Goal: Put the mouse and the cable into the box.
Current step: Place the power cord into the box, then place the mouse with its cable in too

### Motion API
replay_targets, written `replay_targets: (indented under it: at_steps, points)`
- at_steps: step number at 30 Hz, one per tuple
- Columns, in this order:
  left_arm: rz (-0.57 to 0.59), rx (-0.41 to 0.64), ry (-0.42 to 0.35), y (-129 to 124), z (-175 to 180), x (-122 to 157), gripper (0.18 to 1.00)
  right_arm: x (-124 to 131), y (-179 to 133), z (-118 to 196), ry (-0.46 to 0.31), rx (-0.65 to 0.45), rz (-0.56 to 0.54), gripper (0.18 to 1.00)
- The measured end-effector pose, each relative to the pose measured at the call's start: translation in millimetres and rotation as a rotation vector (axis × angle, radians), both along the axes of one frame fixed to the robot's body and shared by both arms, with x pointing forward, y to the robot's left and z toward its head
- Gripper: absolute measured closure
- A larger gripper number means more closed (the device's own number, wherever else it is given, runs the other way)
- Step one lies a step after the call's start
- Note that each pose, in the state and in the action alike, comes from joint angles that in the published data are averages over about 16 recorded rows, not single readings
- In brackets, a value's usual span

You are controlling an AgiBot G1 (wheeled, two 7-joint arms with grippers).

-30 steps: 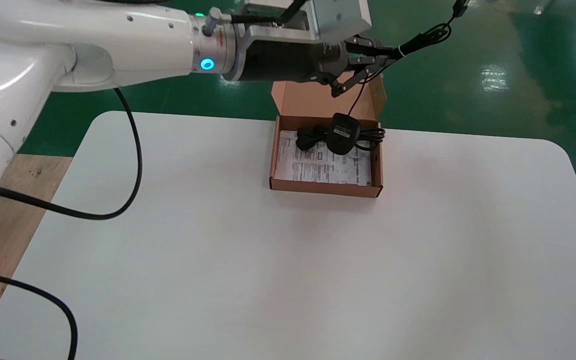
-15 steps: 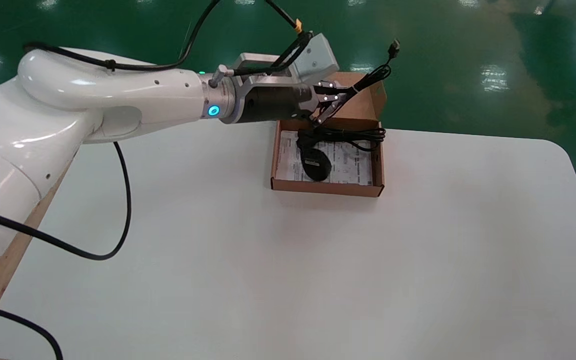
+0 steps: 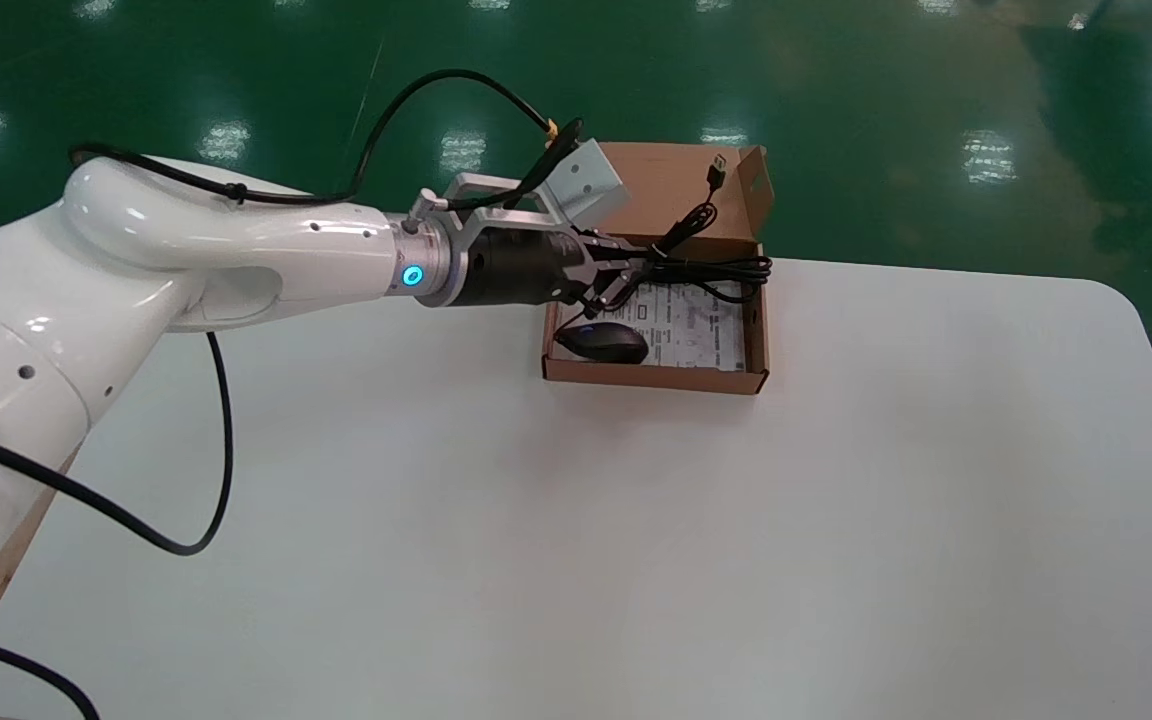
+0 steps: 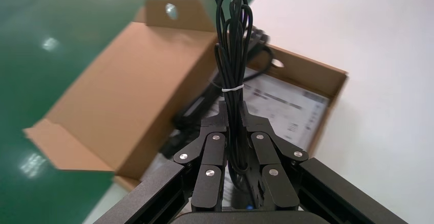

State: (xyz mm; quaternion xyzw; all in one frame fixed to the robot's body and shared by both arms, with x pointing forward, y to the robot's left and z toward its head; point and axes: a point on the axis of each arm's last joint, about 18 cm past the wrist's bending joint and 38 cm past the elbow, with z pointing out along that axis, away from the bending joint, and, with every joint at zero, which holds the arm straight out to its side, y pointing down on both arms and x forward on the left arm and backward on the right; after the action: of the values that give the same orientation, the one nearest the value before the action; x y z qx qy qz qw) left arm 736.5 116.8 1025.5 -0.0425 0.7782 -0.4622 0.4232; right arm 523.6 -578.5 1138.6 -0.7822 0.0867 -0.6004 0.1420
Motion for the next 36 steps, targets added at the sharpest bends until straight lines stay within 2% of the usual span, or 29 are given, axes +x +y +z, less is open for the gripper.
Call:
replay_targets:
  at_steps: [8, 17, 26, 36]
  points:
    - [-0.01, 0.039, 0.035, -4, -19, -1, 0.97, -26, -2, -6, 0.058, -0.017, 0.01, 0.179]
    - [0.004, 0.053, 0.025, -7, -23, 1, 0.97, -42, -7, -13, 0.099, -0.039, -0.053, 0.179]
    - [0.028, 0.048, -0.008, -9, -18, 4, 0.97, -40, 0, -16, 0.08, -0.037, -0.119, 0.179]
    - [0.038, 0.051, -0.024, -9, -16, 6, 0.952, -37, 6, -15, 0.043, -0.025, -0.136, 0.179]
